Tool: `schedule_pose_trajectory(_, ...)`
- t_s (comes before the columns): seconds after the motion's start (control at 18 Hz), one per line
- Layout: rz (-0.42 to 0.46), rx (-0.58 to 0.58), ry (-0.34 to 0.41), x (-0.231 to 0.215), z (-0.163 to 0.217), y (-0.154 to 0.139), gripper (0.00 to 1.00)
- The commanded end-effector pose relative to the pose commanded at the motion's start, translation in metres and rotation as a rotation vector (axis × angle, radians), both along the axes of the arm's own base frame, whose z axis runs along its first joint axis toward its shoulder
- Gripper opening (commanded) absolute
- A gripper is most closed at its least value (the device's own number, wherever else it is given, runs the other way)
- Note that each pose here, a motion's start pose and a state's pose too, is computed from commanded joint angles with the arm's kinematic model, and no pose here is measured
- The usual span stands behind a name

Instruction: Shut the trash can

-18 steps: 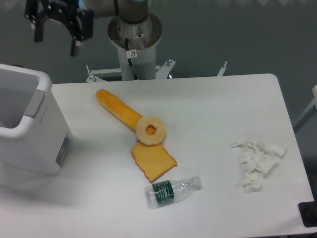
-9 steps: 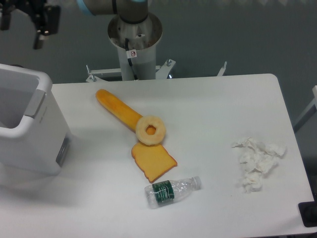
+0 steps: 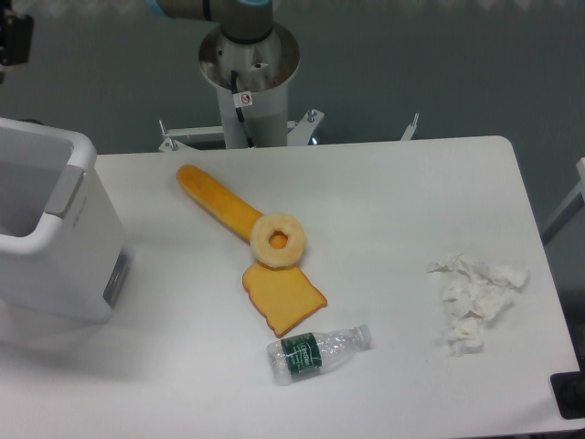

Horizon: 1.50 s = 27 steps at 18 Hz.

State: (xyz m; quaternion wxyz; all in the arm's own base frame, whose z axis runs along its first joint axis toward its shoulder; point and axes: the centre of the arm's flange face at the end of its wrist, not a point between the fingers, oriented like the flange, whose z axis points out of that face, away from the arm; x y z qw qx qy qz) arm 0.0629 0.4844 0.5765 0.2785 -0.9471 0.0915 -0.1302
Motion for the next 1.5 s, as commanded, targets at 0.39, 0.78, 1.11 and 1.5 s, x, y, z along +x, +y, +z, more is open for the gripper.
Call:
schedule_pose_trajectory(0.39, -0.006, 0.003, 0.017, 0.007, 0.004, 0.029, 1.0)
schedule_pose_trajectory(0.78, -0.013, 0.003, 0.015, 0.016, 0.006, 0.028, 1.0)
schedule_pose_trajectory(1.11, 0.0, -0.004, 0.019, 0.013, 0.004, 0.039, 1.0)
schedule_pose_trajectory(1.5, 0.03, 0.014, 0.063, 0.007, 0.017, 0.029, 1.0)
